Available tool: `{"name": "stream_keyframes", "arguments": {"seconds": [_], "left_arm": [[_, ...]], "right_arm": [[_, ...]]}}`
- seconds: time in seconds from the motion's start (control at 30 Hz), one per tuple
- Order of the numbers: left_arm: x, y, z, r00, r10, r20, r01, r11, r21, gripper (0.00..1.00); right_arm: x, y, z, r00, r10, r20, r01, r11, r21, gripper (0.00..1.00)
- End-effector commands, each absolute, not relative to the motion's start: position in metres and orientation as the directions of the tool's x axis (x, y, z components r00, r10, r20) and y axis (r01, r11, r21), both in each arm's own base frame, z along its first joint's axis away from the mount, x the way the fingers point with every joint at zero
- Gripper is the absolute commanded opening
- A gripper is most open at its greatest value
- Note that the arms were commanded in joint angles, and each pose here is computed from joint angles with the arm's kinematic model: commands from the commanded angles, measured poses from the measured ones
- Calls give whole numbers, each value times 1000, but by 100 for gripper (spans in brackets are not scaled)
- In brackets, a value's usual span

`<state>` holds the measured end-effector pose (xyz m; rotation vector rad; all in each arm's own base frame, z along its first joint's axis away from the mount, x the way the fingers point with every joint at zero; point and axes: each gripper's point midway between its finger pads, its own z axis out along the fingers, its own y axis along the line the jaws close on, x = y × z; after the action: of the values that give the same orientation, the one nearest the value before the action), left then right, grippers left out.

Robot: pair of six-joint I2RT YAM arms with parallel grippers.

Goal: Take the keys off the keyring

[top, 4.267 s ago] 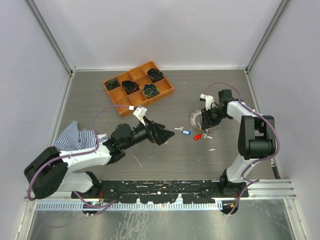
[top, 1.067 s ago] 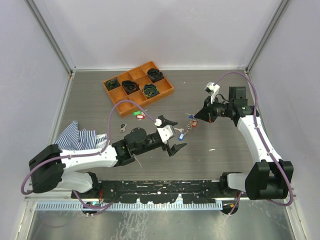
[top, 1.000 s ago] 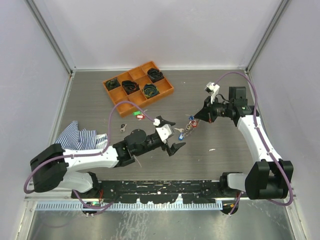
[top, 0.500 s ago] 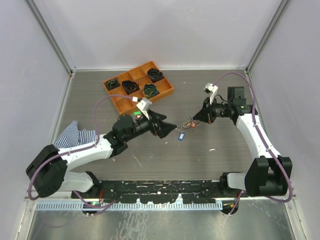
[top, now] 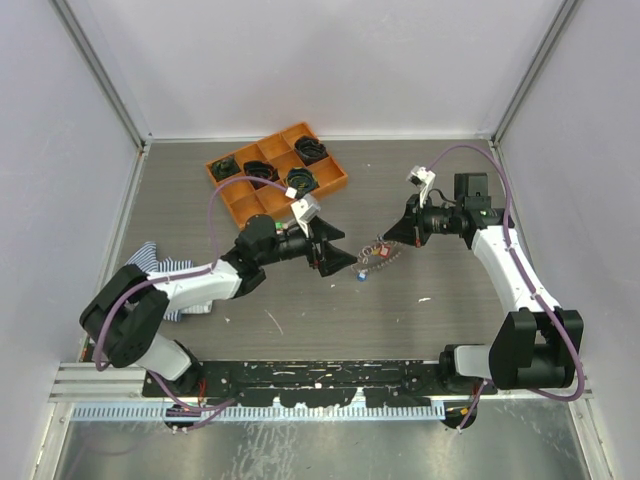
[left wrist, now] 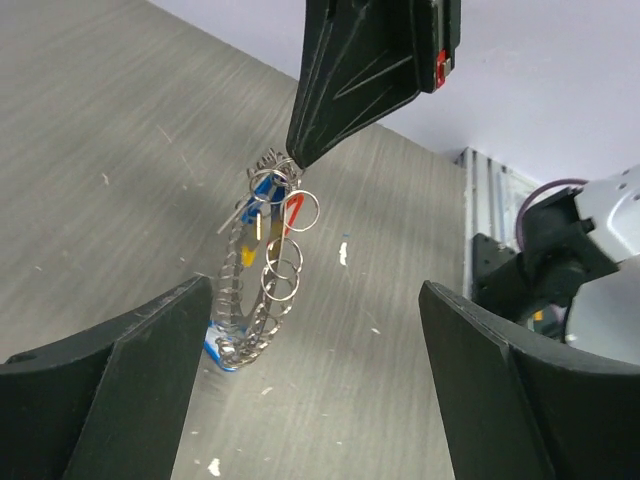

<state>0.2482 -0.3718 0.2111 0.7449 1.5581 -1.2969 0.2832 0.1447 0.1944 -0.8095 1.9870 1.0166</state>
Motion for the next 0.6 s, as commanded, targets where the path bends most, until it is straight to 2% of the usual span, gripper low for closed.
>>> {"name": "stream_keyframes", "arguments": {"seconds": [0.0, 0.17, 0.2, 0.27, 0.57], "left_arm": [[251, -370, 221, -105, -53, -993, 962, 249, -115, 87], [254, -387, 196, -6, -30, -1000, 965, 262, -14, 87], [255, -391, 197, 18, -43, -999, 963, 269, 6, 90], [259, -395, 197, 52, -58, -997, 952, 303, 32, 91], [269, -405, 174, 85, -12, -996, 910, 409, 73, 88]], "right_arm": [[286, 155, 219, -471, -141, -871, -824, 424, 377, 1], [287, 160, 224, -485, -101, -869, -816, 409, 408, 1], [287, 160, 224, -488, -92, -868, -813, 409, 414, 1], [286, 161, 224, -496, -80, -864, -808, 406, 427, 1], [286, 167, 226, -515, -52, -856, -802, 381, 459, 1]]}}
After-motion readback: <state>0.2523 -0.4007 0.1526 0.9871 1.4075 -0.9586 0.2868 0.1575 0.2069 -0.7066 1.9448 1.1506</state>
